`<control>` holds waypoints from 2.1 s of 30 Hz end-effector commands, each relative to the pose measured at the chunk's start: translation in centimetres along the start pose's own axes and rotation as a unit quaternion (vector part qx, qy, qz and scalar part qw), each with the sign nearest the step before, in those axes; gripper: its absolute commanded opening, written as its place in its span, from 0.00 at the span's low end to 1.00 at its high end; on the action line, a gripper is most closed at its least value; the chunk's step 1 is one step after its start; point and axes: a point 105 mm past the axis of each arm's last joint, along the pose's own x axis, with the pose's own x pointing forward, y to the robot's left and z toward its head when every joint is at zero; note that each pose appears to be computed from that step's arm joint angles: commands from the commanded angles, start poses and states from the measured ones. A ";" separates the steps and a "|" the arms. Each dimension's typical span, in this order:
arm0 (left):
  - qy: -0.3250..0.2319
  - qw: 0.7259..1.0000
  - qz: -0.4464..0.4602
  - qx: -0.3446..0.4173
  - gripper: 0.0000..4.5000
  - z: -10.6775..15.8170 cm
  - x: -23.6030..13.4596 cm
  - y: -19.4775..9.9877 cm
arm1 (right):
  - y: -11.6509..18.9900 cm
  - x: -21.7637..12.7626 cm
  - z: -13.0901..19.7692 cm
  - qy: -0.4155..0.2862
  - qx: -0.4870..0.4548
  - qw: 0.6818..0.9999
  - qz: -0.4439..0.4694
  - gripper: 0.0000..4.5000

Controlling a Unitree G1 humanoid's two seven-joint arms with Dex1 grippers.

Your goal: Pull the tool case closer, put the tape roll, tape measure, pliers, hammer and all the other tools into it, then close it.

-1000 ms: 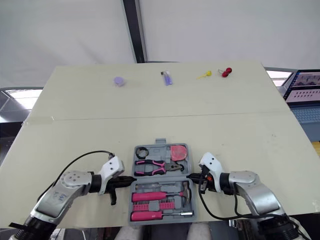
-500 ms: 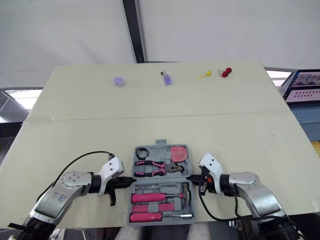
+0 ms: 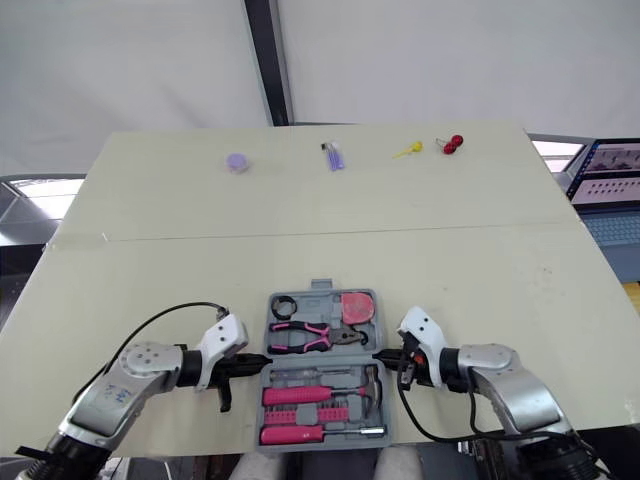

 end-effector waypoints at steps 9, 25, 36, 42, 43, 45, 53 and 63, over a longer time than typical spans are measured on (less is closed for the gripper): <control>-0.026 1.000 0.012 -0.010 0.00 -0.2 -4.6 1.4 | -5.2 -4.1 5.3 -0.076 0.064 0.995 -0.033 0.74; 0.062 0.985 -0.129 0.101 0.00 -2.8 -0.3 -5.2 | -5.0 1.2 5.1 -0.016 0.226 0.974 0.028 0.99; 0.070 0.982 -0.128 0.119 0.00 -4.3 0.0 -5.0 | -2.1 3.5 5.9 -0.035 0.239 0.967 0.083 0.99; 0.069 0.982 -0.125 0.122 0.00 -4.5 -0.3 -4.8 | -2.1 3.1 6.8 -0.083 0.234 0.964 0.098 0.99; 0.068 0.982 -0.123 0.123 0.00 -4.5 -0.4 -4.7 | -1.8 2.8 6.9 -0.089 0.227 0.964 0.109 0.99; 0.070 0.982 -0.119 0.126 0.00 -4.8 -0.5 -4.7 | -1.1 2.1 7.4 -0.107 0.216 0.961 0.136 0.99; 0.037 0.992 -0.087 0.085 0.00 -4.8 -1.0 -4.8 | -0.1 0.5 8.5 -0.136 0.196 0.955 0.177 0.99; -0.050 0.998 -0.005 -0.029 0.00 -5.6 -1.9 -5.6 | 0.8 -0.8 8.8 -0.122 0.161 0.959 0.199 0.99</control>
